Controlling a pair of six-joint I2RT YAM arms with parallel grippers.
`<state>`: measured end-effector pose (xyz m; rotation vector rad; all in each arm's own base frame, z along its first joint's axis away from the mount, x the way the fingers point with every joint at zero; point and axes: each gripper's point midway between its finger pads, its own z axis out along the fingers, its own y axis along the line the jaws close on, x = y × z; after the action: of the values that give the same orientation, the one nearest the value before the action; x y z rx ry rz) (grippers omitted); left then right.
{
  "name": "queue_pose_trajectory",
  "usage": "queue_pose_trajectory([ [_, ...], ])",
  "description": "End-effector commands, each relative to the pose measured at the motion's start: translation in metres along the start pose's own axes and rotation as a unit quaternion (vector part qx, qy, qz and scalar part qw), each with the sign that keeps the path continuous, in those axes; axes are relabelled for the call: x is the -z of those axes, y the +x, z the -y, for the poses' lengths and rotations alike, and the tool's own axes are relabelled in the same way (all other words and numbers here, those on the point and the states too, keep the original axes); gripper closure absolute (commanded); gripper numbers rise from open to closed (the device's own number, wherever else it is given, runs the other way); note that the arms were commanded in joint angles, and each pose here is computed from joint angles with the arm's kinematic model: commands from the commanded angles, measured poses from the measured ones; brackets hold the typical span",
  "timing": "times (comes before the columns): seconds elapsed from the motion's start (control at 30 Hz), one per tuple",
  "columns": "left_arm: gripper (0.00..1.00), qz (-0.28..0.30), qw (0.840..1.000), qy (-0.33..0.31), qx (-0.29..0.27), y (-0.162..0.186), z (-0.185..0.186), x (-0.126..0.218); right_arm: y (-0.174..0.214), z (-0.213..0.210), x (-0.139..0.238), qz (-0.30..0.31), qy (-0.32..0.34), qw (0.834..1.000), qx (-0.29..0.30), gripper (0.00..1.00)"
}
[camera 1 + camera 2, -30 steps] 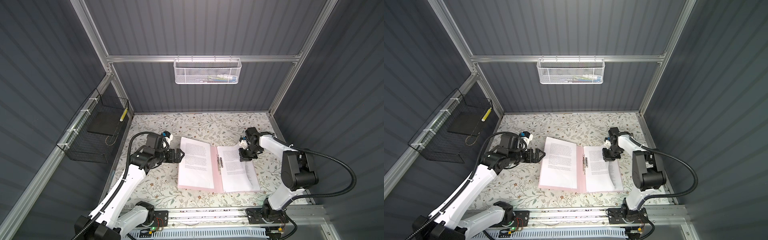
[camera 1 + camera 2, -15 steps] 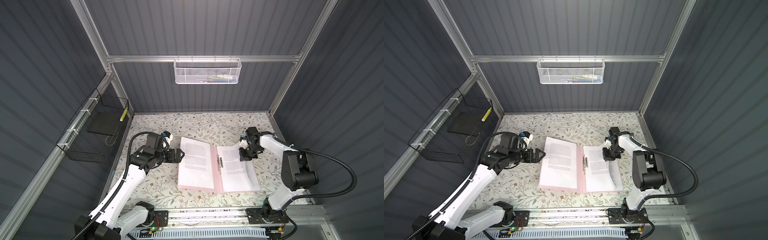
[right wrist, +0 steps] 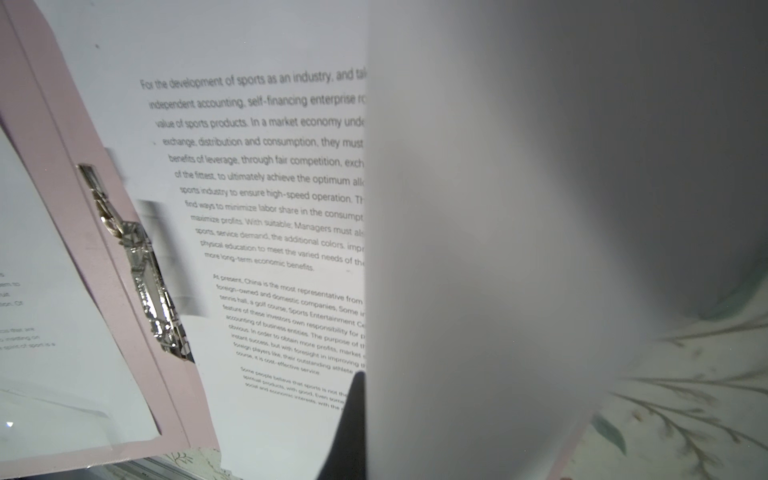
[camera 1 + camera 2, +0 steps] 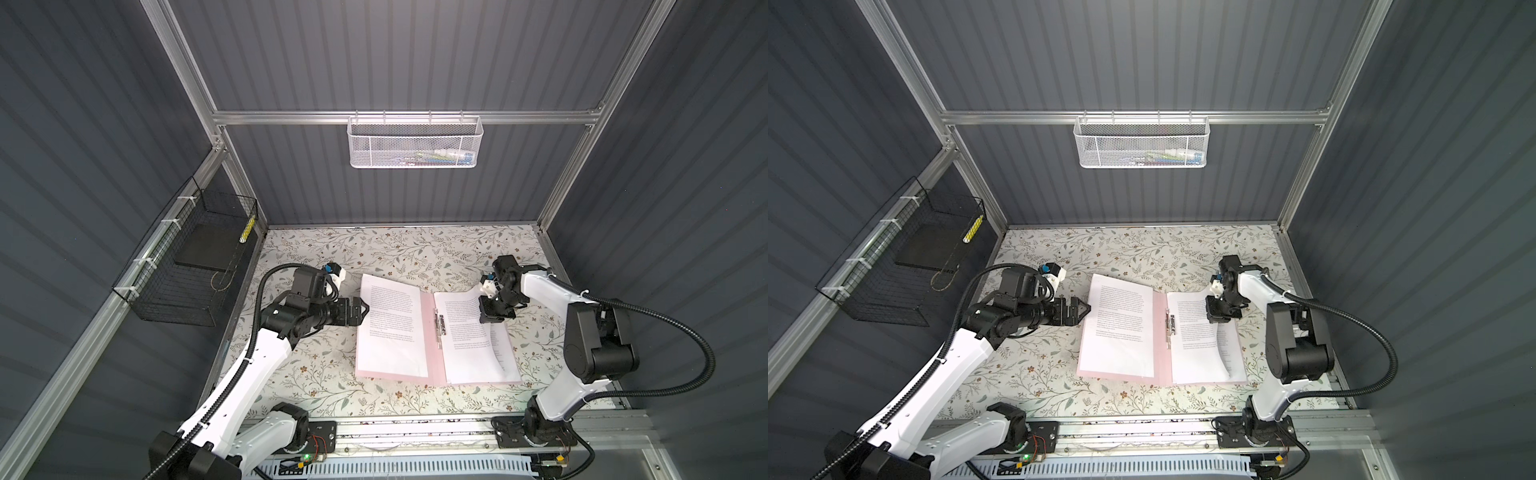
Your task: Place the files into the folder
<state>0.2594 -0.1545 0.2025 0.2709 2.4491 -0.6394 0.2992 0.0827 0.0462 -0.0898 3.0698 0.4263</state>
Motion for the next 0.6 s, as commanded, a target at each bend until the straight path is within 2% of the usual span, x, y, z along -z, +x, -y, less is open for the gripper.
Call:
queue_pose_trajectory([
  [0.0, 0.00, -0.005, 1.000, 0.007, -0.008, 0.004, 0.003, 0.001, 0.006, -0.004, 0.004, -0.001, -0.012, 1.000, -0.006, 0.99],
  [0.57, 0.00, -0.002, 1.000, 0.008, -0.009, 0.004, 0.004, 0.002, 0.001, 0.018, 0.020, 0.022, 0.007, 0.999, -0.022, 1.00],
])
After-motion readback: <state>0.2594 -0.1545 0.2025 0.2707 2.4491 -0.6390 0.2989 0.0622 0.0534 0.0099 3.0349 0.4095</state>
